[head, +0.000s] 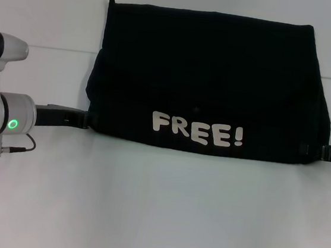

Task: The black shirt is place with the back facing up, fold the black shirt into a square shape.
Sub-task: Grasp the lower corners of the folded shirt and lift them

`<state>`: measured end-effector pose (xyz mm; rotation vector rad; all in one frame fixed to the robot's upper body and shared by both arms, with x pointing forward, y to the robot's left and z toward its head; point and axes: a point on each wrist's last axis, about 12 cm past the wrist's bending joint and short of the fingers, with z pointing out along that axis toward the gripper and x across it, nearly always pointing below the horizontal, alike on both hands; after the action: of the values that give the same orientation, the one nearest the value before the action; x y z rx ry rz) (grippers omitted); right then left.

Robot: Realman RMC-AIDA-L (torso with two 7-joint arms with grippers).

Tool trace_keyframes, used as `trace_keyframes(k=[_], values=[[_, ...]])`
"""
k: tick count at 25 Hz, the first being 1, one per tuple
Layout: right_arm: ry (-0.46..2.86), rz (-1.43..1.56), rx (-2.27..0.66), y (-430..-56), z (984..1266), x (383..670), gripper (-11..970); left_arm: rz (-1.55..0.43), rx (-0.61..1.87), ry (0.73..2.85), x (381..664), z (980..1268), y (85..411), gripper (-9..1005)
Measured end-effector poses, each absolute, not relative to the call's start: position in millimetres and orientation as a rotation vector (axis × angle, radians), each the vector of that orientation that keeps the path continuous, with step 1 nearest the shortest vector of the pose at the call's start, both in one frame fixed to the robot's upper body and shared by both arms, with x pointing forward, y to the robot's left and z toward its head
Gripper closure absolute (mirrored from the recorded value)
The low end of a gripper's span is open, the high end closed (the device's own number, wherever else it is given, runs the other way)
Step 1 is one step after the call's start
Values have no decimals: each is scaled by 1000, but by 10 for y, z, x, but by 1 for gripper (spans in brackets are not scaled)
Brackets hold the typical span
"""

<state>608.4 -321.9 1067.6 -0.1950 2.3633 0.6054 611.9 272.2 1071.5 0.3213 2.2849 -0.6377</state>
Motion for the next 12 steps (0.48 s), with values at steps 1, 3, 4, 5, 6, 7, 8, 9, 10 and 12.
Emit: trace_keyframes(k=[1, 3, 4, 5, 6, 7, 8, 9, 10, 12], values=[[2362, 608, -200, -3216, 10676, 6080, 520, -638, 321, 2285, 6119, 10714, 2723, 995], [2363, 611, -204, -3220, 10672, 6071, 607, -637, 320, 2286, 6116, 10712, 2725, 995], [2363, 611, -208, -3224, 10671, 6066, 651, -638, 319, 2286, 6114, 10709, 2726, 995], [2364, 614, -217, -3228, 10665, 6053, 690, -637, 317, 2287, 6111, 10705, 2728, 996], [2362, 621, -226, -3232, 10664, 6039, 729, -637, 316, 2288, 6106, 10700, 2728, 996], [2360, 630, -236, -3238, 10662, 6022, 767, -637, 314, 2289, 6100, 10693, 2729, 996], [2356, 639, -248, -3245, 10661, 6004, 806, -639, 313, 2290, 6092, 10687, 2731, 996], [2353, 647, -254, -3259, 10663, 5985, 845, -642, 312, 2291, 6083, 10683, 2732, 996], [2352, 654, -260, -3270, 10662, 5967, 884, -650, 313, 2292, 6068, 10680, 2736, 996], [2350, 661, -266, -3306, 10675, 5936, 898, -674, 318, 2289, 6035, 10689, 2748, 996]])
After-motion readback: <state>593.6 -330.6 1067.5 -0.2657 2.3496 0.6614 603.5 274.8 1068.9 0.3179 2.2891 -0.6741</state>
